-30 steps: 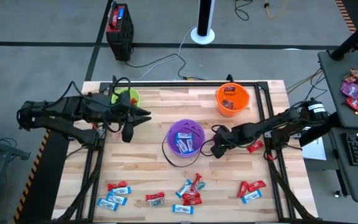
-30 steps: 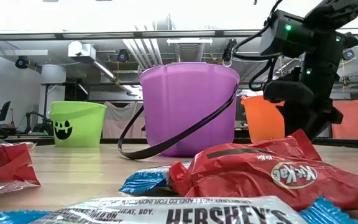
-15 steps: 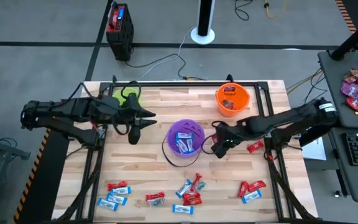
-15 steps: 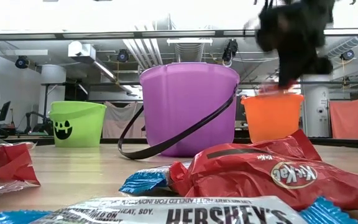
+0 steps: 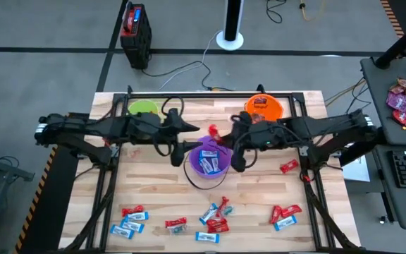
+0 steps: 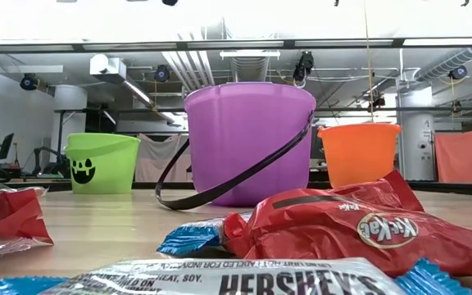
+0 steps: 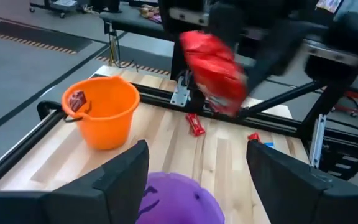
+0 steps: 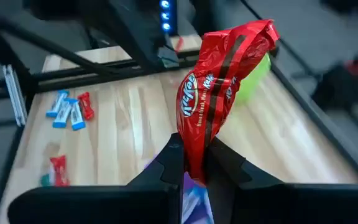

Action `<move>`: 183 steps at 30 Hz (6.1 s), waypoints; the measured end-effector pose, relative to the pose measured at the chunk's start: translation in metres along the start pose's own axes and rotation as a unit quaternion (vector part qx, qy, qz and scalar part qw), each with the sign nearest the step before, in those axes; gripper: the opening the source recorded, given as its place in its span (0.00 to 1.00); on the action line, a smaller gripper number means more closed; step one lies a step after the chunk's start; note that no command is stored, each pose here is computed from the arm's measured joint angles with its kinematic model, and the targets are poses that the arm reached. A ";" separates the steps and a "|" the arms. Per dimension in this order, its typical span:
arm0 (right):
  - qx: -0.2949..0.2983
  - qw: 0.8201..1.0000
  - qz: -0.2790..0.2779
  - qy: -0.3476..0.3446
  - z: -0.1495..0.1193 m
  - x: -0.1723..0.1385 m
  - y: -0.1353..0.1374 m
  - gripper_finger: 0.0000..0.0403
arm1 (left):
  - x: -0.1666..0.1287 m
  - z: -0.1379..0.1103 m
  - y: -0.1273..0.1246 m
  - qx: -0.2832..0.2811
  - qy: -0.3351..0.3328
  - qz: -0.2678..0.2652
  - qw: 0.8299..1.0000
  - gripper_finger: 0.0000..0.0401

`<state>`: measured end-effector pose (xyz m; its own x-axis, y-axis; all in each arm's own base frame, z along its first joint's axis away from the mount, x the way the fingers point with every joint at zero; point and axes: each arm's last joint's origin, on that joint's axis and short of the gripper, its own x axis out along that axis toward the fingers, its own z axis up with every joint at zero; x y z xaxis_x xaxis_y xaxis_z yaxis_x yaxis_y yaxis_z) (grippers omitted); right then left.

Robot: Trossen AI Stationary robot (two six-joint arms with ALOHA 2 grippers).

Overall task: Sort candy by brand, put in halloween buckets
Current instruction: Put the red chocolate into the green bucket

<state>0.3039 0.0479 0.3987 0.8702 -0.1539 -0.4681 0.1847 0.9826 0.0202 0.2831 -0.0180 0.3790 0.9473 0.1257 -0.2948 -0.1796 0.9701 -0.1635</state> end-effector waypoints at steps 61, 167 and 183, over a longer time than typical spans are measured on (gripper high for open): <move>0.083 0.990 -0.081 0.077 0.020 0.025 -0.041 0.60 | -0.084 -0.100 0.233 -0.198 0.429 0.396 0.788 0.12; 0.185 0.922 0.334 -0.066 0.010 0.001 0.007 0.02 | 0.026 0.020 0.032 -0.026 -0.032 -0.376 0.926 0.56; 0.165 0.935 0.300 -0.098 0.032 0.012 -0.015 0.03 | 0.033 0.013 0.027 -0.046 0.006 -0.437 0.898 0.13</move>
<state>0.3265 0.0282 0.4212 0.9231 0.3669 -0.1156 -0.2608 0.8178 0.5131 0.3136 0.0147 0.3775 0.7335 -0.6792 -0.0263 0.6104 0.6753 -0.4140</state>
